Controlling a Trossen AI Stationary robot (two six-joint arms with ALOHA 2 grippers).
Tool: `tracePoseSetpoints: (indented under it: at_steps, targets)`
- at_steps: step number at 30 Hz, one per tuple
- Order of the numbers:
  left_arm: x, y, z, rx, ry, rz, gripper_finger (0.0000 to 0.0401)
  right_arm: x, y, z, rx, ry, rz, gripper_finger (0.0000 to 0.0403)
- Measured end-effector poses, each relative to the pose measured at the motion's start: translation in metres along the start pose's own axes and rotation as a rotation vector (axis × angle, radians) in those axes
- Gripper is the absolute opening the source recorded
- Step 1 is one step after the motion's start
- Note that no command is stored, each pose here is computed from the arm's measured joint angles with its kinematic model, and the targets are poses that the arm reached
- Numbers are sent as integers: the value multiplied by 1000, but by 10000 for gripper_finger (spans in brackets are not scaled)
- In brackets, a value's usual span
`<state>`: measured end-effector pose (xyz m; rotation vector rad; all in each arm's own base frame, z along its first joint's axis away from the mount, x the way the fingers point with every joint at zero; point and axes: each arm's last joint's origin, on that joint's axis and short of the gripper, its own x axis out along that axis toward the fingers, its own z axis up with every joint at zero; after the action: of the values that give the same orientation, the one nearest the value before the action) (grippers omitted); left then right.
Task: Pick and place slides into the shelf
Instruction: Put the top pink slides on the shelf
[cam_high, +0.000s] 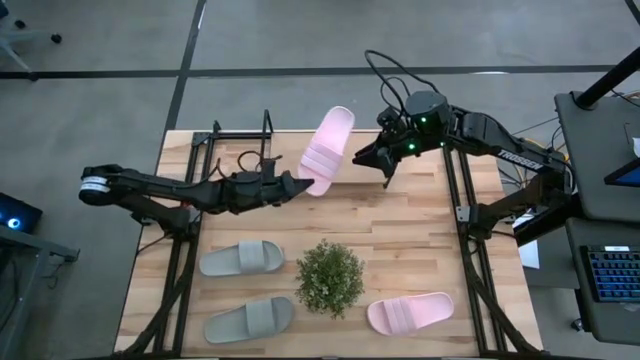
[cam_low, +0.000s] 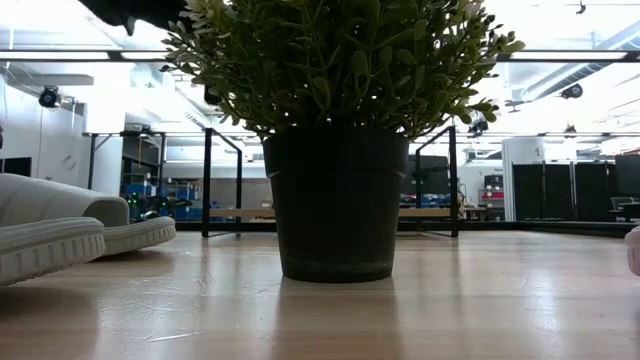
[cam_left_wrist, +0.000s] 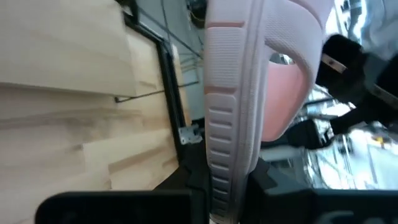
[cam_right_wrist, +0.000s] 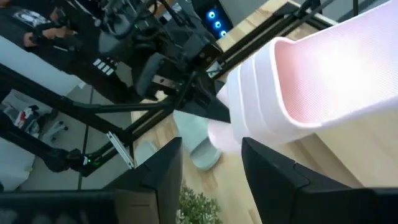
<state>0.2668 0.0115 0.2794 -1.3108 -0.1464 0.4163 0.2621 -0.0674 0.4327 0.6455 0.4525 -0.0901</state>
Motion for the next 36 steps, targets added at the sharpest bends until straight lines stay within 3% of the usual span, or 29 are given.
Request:
tracePoseSetpoints:
  at_steps: [13,24,36]
  targets:
    - [-22,22,-3,-134,-180,50,20,1,3,6,-21,-54,27,157]
    - [-21,28,-4,-191,-249,65,20,1,4,8,-9,-83,23,156]
    - [-26,60,-9,-231,-269,84,20,1,5,9,9,-99,34,157]
